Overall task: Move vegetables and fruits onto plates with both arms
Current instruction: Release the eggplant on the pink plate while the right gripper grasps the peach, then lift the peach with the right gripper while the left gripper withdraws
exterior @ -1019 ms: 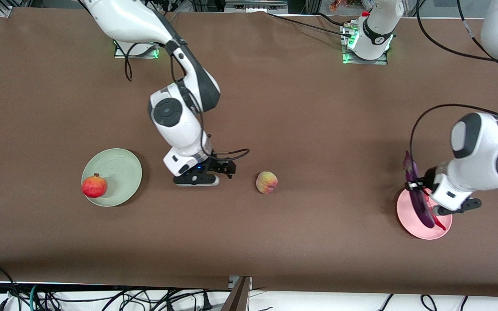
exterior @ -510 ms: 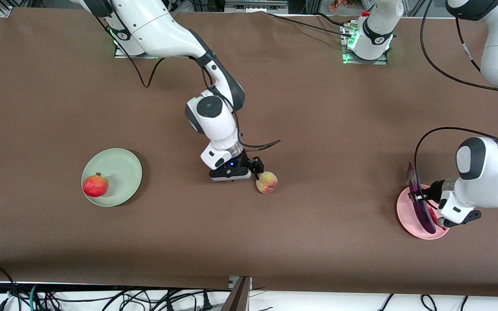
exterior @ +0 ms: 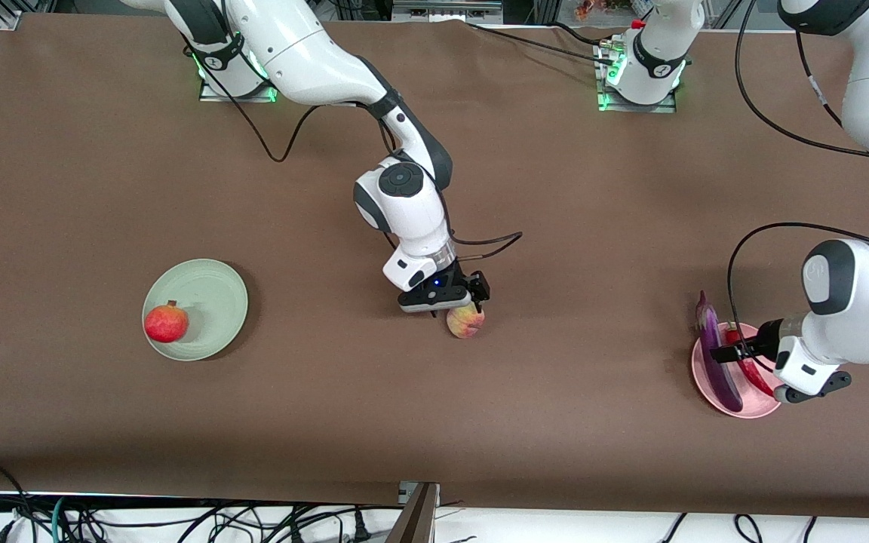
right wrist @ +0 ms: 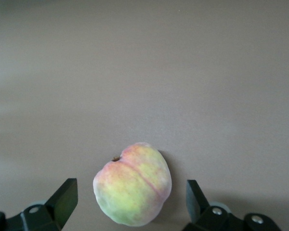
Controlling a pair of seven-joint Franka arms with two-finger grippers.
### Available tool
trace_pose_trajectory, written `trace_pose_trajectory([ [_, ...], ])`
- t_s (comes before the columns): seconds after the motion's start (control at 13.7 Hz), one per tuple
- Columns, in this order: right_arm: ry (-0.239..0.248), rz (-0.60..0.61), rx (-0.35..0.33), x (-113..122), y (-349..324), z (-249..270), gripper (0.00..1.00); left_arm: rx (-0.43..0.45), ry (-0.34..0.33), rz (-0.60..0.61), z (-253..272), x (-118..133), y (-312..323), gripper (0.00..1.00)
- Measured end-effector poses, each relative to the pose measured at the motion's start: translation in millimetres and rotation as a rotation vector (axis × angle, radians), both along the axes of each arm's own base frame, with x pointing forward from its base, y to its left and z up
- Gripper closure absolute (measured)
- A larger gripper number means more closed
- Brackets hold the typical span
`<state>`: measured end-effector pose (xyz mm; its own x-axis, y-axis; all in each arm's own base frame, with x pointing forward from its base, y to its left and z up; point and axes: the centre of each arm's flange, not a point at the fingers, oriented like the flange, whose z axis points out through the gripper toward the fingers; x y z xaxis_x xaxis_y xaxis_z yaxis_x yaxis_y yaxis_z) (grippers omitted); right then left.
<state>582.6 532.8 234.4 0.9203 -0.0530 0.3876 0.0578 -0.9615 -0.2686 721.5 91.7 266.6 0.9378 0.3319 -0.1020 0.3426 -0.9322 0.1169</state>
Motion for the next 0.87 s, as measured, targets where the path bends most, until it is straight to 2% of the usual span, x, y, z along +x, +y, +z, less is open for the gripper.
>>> trace_pose_trajectory([
  [0.15,-0.011,-0.001,-0.003,4.0,0.2,-1.0,0.0,-0.054,-0.038,0.018,46.5,2.8,-1.9,0.0],
  [0.44,-0.036,0.01,-0.01,10.0,5.1,-8.1,0.0,-0.006,0.05,-0.067,175.7,-35.8,-37.0,0.0],
  [0.66,-0.05,0.017,-0.003,11.7,9.0,-18.6,0.0,0.055,0.004,-0.154,257.6,-65.3,-46.7,0.0],
  [0.87,-0.07,0.018,-0.005,14.7,6.8,-27.9,0.0,0.1,-0.027,-0.235,306.7,-89.8,-47.4,0.0],
])
